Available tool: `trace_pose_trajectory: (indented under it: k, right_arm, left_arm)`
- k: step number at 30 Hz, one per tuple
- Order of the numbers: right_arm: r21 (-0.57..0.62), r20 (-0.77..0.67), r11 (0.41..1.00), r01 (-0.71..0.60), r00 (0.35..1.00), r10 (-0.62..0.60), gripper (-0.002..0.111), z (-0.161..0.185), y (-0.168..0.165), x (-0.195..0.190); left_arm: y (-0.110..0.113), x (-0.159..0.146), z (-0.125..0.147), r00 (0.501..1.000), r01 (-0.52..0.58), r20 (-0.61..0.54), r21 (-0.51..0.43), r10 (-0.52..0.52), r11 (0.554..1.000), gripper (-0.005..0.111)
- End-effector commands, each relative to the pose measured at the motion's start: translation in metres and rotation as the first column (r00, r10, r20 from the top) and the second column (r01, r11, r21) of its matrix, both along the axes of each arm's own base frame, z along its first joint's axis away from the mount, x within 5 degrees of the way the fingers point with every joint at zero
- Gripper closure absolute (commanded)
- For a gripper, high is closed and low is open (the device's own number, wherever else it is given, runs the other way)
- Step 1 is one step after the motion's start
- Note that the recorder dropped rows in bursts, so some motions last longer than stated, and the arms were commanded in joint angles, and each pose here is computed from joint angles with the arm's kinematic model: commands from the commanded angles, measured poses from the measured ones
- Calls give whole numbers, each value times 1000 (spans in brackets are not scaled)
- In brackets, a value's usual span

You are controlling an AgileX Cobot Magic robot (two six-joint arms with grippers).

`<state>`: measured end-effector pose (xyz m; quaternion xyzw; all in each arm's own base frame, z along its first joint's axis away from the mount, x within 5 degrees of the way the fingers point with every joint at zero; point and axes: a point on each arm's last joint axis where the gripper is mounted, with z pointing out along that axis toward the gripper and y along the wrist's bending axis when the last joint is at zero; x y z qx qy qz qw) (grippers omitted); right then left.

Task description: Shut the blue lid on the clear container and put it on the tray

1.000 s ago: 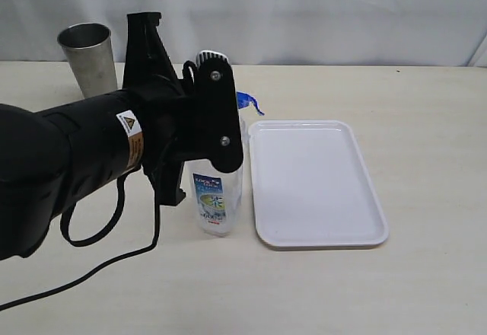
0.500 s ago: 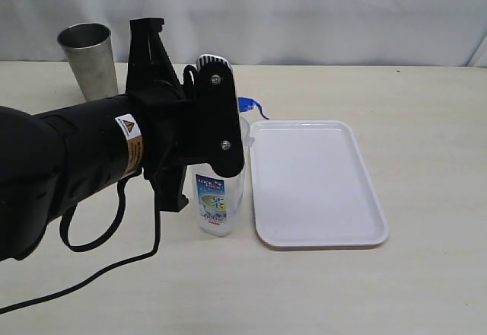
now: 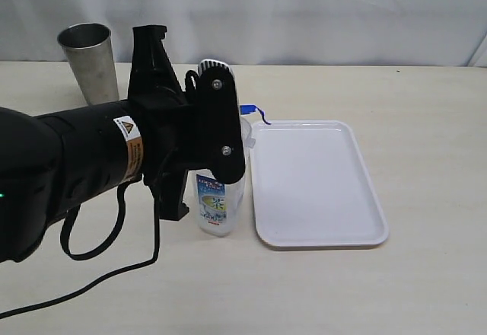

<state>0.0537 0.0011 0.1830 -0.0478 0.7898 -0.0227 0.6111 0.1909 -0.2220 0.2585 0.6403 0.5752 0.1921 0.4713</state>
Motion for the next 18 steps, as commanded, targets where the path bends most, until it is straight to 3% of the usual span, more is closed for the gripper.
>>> trace_pose_trajectory:
  k: [1, 18]
  right_arm:
    - [3, 1, 1000, 3, 1000, -3, 104, -1, 0, 0]
    - [3, 1, 1000, 3, 1000, -3, 104, -1, 0, 0]
  left_arm:
    - [-1, -4, -6, 999, 0, -52, -18, -1, 1000, 107]
    - [1, -8, -12, 993, -5, -120, 18, 7, 1000, 107]
